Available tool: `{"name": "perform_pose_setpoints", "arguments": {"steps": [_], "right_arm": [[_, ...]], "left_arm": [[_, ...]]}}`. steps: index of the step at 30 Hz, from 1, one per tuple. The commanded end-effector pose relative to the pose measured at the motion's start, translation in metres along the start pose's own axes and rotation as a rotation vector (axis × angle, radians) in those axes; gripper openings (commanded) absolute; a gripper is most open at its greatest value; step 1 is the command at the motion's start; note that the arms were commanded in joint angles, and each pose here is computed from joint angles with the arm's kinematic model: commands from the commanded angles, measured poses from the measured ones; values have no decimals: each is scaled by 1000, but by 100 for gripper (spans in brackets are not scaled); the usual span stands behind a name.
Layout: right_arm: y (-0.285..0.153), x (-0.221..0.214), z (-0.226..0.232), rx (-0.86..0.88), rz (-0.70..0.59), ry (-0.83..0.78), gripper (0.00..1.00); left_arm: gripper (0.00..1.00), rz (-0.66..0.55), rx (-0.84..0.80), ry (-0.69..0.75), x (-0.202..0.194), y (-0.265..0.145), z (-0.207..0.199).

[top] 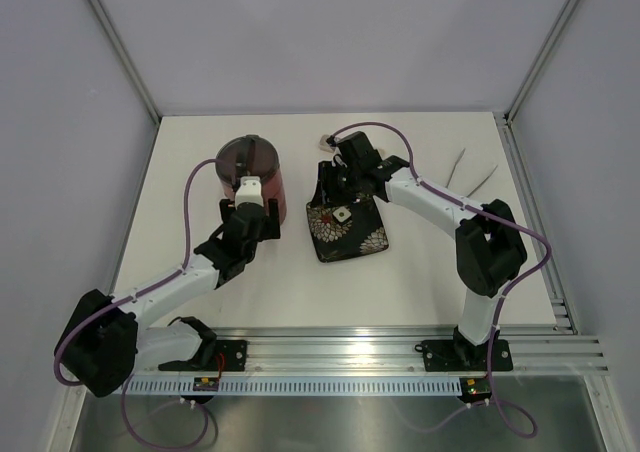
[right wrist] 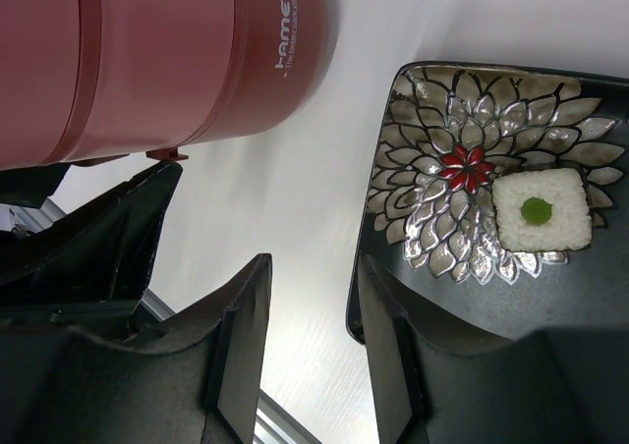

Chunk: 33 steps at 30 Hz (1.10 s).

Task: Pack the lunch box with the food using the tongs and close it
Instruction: Adjust the fastener in the packing box.

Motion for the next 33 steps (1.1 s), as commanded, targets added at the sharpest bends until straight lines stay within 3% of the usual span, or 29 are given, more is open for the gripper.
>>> {"name": "perform_pose_setpoints", "arguments": {"steps": [1,4,7,13,17,21,33], "right_arm": [[-17,9,10,11,-68,-46,48],[-17,9,10,11,-66,-47,49],[-15,9,10,10,-63,-46,49],[-15,9,9,10,-65,-47,49],[-15,8,9,12,-62,-48,49],[-15,7,9,13,-62,-43,49],[-15,5,9,26,-59,-40,49]], "left_arm": [[86,-7,-15,6,-5,4,-2],[99,0,-22,18,-6,2,-1],[97,13,-58,28,-8,1,-2],[84,29,-53,37,-9,3,-3],[87,47,-47,42,-10,4,-4],[99,63,-28,38,-11,4,-4],[95,87,11,48,-19,4,-6]]}}
Point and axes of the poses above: each gripper's point midway between its finger pads, its own y axis out along the fingers, its own z axis along the line the jaws close on, x = y × z, the point moved 10 cm from there along -y, back along the fingers, and after that the axes turned 5 degrees about -y, right-handed, at the moved point
